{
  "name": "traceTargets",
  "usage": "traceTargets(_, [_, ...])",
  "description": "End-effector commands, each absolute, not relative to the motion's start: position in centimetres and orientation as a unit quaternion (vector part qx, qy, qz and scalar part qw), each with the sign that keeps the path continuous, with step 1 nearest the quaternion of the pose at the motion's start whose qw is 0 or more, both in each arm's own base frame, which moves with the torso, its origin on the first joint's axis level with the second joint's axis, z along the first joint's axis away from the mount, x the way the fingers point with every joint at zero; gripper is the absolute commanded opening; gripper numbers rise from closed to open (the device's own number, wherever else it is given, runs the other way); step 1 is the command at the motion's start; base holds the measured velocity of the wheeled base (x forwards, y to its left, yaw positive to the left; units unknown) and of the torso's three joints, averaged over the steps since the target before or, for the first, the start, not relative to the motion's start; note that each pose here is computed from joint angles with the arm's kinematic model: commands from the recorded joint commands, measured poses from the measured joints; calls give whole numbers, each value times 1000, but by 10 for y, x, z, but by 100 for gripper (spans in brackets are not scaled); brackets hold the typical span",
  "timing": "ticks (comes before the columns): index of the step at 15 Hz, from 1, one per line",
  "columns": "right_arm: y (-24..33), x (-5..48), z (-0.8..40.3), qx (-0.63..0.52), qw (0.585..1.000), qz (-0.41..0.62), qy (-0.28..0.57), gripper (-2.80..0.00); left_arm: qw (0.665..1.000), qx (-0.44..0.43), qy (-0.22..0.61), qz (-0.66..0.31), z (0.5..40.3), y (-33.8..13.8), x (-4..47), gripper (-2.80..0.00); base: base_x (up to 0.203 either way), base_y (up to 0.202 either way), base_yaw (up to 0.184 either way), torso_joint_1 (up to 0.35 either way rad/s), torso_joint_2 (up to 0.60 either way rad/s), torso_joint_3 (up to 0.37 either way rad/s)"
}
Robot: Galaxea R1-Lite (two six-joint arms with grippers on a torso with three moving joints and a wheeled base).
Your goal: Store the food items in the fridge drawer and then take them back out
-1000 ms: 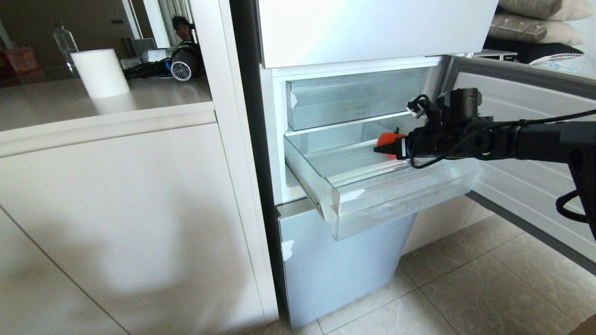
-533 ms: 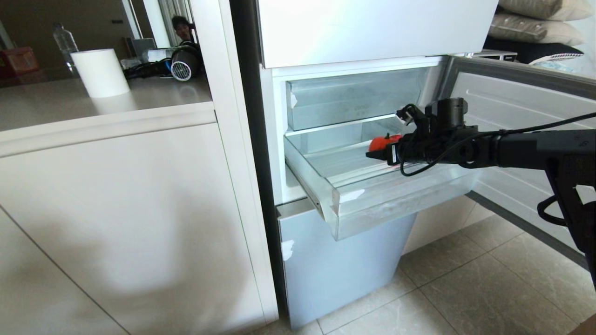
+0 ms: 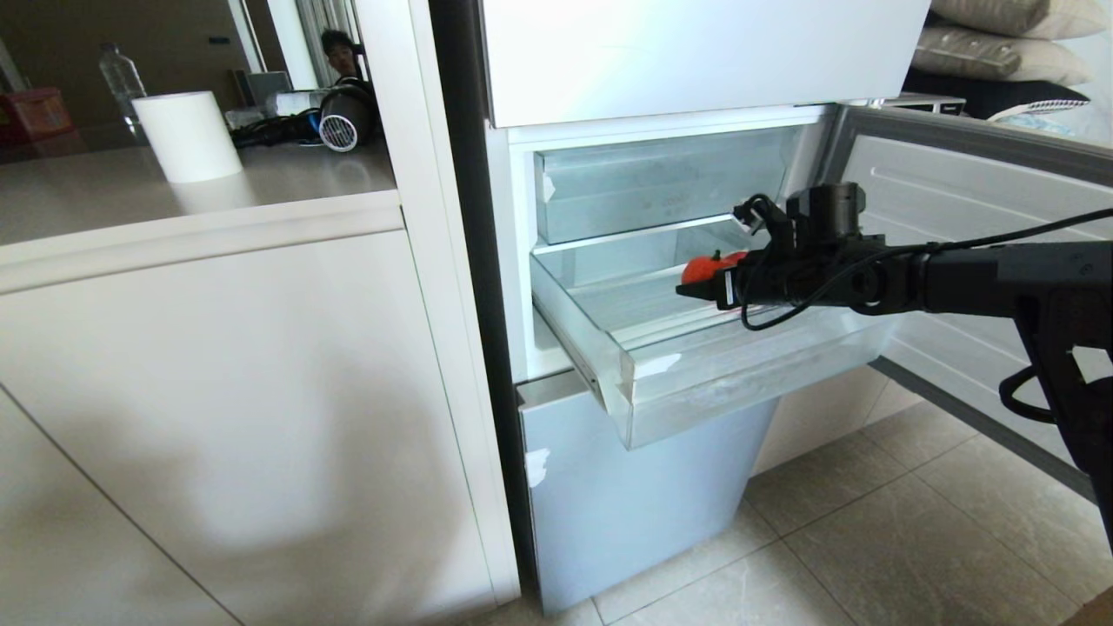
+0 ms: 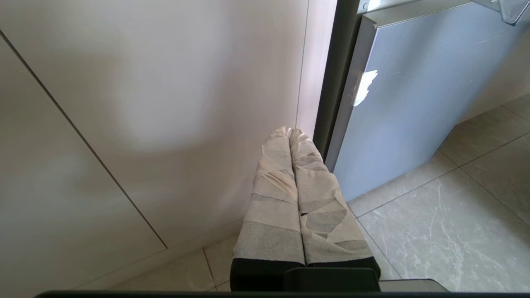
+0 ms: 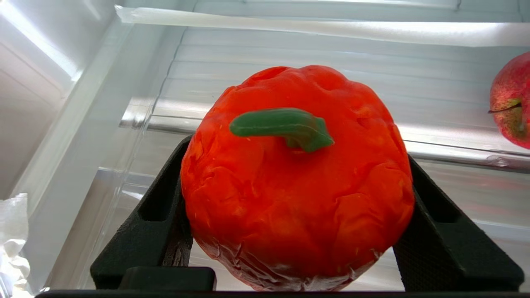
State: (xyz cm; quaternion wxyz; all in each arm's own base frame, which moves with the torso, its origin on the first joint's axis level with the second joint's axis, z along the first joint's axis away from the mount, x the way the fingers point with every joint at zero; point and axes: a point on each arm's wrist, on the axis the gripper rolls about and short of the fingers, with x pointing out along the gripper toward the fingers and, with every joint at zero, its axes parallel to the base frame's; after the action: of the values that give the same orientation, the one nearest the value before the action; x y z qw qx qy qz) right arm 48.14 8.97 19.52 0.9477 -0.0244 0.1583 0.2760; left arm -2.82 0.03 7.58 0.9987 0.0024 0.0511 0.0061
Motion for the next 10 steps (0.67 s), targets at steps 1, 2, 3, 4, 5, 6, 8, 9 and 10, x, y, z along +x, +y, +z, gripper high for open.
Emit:
traceTargets(1, [91,479,200,-26,948,278,153,-280,999,3,52,7,76,0,-28,-280,0,0,0,0,0,0])
traceTargets(2, [91,479,200,-24,948,277,153,0,999,3,52,6,76,0,-28,-280,0,0,0,0,0,0])
traceTargets(3, [90,479,200,-22,948,277,153,0,999,3,52,6,76,0,-28,-280,0,0,0,0,0,0])
traceTargets(4, [90,479,201,-17,949,276,154,0,999,3,52,6,76,0,-28,-280,0,0,0,0,0,0])
traceTargets(5, [90,477,204,-14,949,275,153,0,999,3,51,6,76,0,-28,-280,0,0,0,0,0,0])
traceTargets(6, [90,477,206,-12,950,275,151,0,999,3,52,6,76,0,-28,-280,0,0,0,0,0,0])
traceTargets(8, [89,475,209,-12,950,274,148,0,999,3,52,6,76,0,-28,-280,0,0,0,0,0,0])
traceTargets(9, [89,474,212,-11,950,274,146,0,999,3,51,6,76,0,-28,-280,0,0,0,0,0,0])
traceTargets(10, [88,471,219,-10,951,274,141,0,999,3,52,6,76,0,-28,-280,0,0,0,0,0,0])
